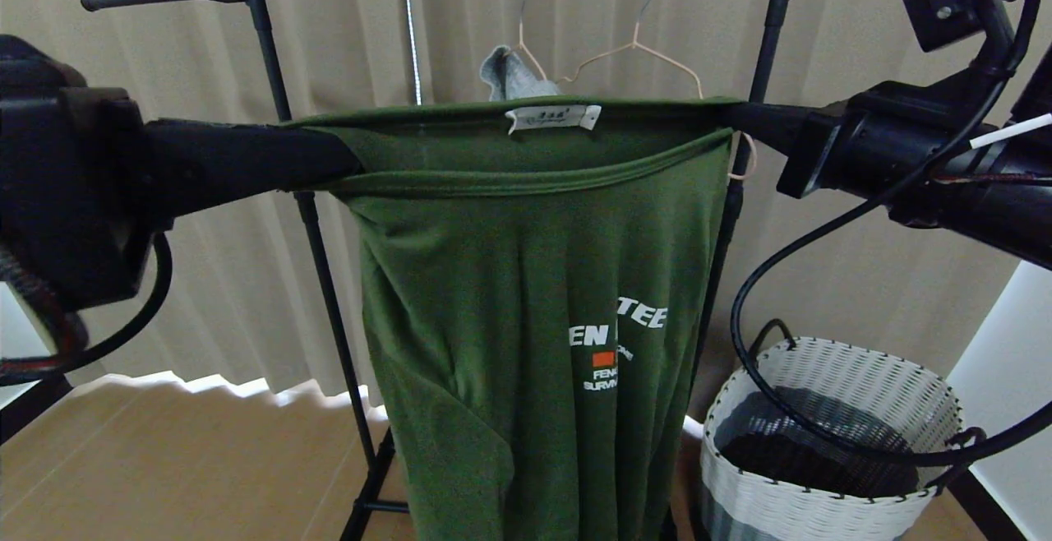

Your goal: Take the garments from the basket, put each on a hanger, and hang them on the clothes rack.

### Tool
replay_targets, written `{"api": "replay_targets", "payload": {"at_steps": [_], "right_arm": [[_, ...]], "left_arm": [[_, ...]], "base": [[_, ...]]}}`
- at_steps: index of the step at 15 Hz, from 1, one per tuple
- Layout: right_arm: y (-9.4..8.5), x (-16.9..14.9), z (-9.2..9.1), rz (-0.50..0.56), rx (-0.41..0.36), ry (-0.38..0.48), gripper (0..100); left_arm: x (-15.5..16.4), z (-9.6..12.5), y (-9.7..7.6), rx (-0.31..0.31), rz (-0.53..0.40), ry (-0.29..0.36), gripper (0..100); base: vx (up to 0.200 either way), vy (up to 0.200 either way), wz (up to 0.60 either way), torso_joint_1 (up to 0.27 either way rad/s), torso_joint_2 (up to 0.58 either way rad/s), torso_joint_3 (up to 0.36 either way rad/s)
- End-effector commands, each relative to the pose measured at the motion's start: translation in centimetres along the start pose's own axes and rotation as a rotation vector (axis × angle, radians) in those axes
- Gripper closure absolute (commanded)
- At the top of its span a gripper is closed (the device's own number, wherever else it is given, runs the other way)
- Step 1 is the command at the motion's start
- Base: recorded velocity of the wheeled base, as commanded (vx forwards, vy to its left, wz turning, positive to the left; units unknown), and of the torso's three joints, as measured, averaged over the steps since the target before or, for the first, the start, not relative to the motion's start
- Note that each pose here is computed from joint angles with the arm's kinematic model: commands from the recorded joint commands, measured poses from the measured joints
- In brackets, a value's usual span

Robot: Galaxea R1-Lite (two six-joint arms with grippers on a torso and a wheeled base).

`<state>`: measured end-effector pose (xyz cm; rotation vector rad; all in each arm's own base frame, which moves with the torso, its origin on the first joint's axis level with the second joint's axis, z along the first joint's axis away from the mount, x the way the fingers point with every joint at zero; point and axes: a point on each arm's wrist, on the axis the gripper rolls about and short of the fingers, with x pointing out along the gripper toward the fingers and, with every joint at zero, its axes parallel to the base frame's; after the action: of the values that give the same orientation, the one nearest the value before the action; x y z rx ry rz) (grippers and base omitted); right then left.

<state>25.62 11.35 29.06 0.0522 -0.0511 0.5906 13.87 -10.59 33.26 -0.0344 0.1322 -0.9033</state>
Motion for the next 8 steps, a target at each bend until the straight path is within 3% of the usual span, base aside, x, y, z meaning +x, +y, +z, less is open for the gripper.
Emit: {"api": "replay_targets", "payload": {"at_steps": [1, 3, 8], "right_arm": [[0.1, -2.0, 0.4, -0.006, -0.011, -0.033, 100], [0.0, -4.6, 1.3, -0.029, -0.021, -0.070, 100], [0.9, -8.7, 1.0, -0.029, -0.025, -0.080, 100]], "left_arm": [[2.6, -0.3, 2.0, -0.020, 0.059, -0.007, 100], [5.1, -0.8, 4.1, -0.028, 0.108, -0.006, 100], [7.9, -1.3, 6.2, -0.035, 0.171, -0.002, 100]], "base": [[0.000, 0.000, 0.00, 0.000, 0.00, 0.000], [0.000, 0.000, 0.00, 0.000, 0.00, 0.000], [0.000, 0.000, 0.00, 0.000, 0.00, 0.000]]}}
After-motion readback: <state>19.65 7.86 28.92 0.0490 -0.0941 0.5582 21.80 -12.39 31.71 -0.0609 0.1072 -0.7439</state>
